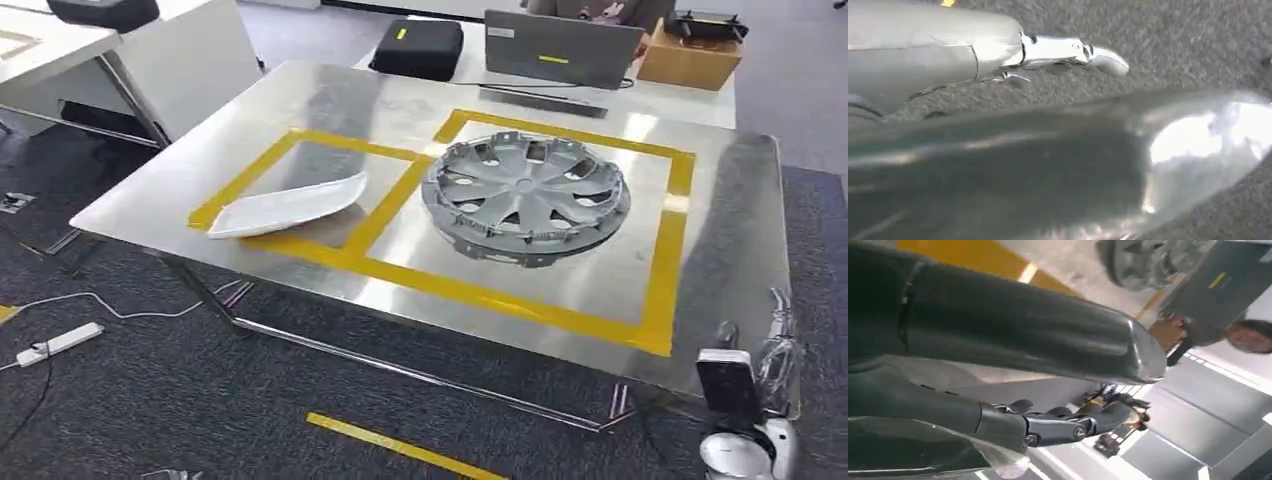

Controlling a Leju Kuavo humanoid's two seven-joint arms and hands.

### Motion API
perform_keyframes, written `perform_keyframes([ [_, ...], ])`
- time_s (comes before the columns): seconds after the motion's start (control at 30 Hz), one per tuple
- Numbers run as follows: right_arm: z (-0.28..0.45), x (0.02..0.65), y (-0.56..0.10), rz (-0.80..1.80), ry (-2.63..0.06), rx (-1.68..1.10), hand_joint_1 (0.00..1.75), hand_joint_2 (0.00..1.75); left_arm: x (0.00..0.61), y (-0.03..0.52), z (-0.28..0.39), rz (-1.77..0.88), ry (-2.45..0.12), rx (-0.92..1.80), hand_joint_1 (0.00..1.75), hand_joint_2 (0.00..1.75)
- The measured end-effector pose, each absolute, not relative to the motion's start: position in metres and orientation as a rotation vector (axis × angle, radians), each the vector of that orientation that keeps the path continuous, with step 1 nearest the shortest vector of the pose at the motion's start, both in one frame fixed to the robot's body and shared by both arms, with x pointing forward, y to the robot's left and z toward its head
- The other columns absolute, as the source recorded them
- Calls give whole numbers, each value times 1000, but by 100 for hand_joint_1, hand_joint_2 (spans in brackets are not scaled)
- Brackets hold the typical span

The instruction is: Take the parts from the cabinet and place them on the table.

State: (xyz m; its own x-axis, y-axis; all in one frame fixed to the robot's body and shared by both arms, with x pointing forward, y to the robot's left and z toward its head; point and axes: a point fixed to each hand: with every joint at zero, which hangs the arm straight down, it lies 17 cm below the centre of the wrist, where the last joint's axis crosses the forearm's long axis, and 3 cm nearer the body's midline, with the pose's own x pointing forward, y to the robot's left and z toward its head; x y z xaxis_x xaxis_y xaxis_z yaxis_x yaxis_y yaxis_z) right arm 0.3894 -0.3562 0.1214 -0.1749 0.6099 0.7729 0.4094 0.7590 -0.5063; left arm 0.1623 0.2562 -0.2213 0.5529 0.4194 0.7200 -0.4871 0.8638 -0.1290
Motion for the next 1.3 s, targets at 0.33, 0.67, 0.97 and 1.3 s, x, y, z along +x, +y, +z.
perform_keyframes([
  [0.33, 121, 366, -414, 29, -1771, -907, 0, 0, 164, 252, -221, 520, -825, 85, 0, 0],
  [0.67, 23, 307, -506, -152, -1449, -991, 0, 0, 162, 247, -223, 503, -810, 76, 0, 0],
  [0.97, -202, 198, -421, -225, -788, -526, 0, 0, 173, 243, -221, 469, -814, 71, 0, 175],
  [1.3, -258, 136, -297, -149, -517, -250, 0, 0, 168, 242, -223, 456, -802, 71, 0, 0],
])
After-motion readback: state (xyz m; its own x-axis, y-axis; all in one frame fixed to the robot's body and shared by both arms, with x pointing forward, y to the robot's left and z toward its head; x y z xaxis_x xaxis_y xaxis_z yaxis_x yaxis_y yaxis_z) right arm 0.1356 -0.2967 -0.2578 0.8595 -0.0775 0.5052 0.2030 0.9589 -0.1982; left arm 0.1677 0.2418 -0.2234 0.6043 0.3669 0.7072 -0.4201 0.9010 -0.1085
